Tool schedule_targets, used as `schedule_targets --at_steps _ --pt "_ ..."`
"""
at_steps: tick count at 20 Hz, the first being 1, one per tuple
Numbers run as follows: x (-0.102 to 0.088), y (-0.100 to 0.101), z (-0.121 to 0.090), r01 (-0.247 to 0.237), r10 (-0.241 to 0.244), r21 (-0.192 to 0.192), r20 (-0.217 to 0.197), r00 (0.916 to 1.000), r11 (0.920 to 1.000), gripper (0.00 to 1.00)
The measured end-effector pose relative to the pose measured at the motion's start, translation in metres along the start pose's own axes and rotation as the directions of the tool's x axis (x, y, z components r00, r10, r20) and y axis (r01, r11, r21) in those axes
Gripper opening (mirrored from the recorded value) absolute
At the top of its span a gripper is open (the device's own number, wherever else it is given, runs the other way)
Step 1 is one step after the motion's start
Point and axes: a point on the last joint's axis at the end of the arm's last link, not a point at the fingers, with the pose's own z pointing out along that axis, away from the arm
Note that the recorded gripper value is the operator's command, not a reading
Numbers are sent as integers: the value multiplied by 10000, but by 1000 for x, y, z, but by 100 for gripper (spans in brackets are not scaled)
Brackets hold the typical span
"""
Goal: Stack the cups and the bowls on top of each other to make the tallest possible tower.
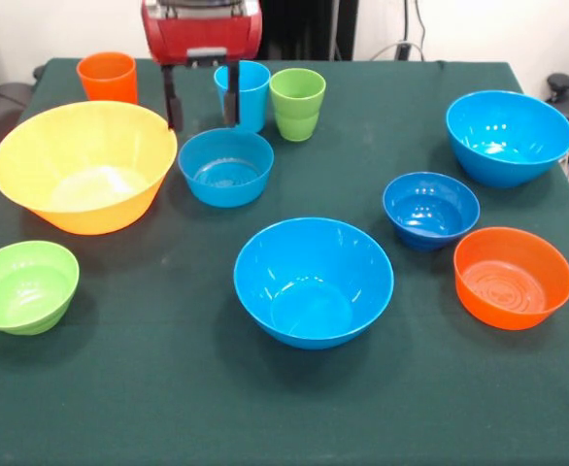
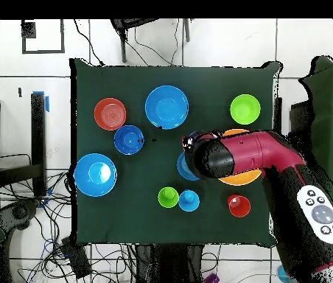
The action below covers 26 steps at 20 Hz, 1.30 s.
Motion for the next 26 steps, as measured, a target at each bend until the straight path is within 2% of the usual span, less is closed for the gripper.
schedule_targets --at_steps 4,5,13,21,26 --pt "-3 -2 22 418 -417 -147 52 9991 9990 100" --pt "-4 -2 33 611 -609 -232 70 9981 9979 100" --pt "-7 2 64 1153 -1143 -633 196 9933 9913 100" --pt "-3 -5 72 1337 -1324 -753 219 9910 9882 100" --pt "1 -16 70 1241 -1229 -759 209 9922 9894 100"
